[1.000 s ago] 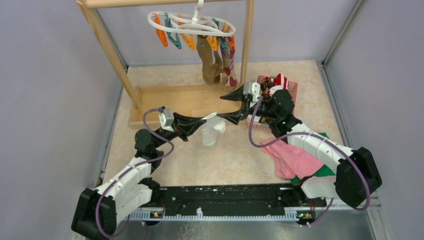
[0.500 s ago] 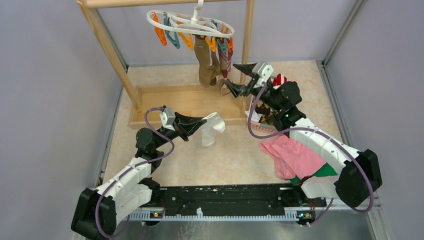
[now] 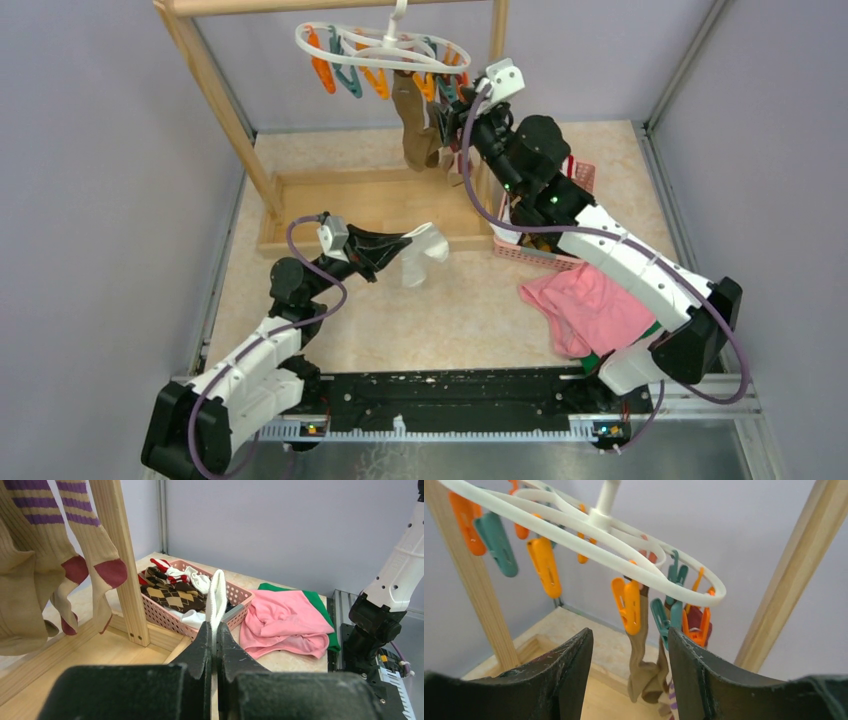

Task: Clip the socks to the hanger
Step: Pick up the sock from the bin.

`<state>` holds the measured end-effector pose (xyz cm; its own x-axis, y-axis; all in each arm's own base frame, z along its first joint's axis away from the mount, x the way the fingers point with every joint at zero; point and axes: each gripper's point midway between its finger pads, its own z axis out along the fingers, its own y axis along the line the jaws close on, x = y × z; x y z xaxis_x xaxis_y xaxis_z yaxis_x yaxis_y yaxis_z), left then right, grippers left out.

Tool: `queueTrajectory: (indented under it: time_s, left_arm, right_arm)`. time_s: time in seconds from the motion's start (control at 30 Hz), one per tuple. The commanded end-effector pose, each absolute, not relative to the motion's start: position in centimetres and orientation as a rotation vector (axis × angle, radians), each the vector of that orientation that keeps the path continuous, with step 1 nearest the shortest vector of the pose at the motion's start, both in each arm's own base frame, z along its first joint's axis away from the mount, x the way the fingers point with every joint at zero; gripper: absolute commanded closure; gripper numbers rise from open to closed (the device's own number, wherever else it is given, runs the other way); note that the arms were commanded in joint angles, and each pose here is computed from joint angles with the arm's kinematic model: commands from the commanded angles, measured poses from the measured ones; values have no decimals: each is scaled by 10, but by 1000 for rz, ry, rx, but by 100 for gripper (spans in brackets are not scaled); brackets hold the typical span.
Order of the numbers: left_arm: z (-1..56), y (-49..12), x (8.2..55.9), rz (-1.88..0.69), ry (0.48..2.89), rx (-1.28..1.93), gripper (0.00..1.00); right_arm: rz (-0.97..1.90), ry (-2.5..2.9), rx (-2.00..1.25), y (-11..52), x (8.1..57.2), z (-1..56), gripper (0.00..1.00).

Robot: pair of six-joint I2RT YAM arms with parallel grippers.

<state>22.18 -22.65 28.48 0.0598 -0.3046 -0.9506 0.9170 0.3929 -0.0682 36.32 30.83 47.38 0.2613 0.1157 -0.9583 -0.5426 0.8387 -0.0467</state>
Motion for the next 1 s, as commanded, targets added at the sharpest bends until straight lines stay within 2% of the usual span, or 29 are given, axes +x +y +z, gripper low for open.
queueTrajectory:
  time_s: [0.0, 0.3, 0.97]
  left_arm:
    - [302, -225, 218, -1023, 1083, 681, 100]
    - [302, -225, 219, -1017, 1082, 679, 100]
    - [303, -221, 221, -983, 1078, 670, 100]
  right_arm:
    - [342, 1358, -265, 289, 379, 471, 45]
    - [269, 1443, -301, 297, 394, 461, 54]
    - [102, 1386, -324, 316, 416, 469, 51]
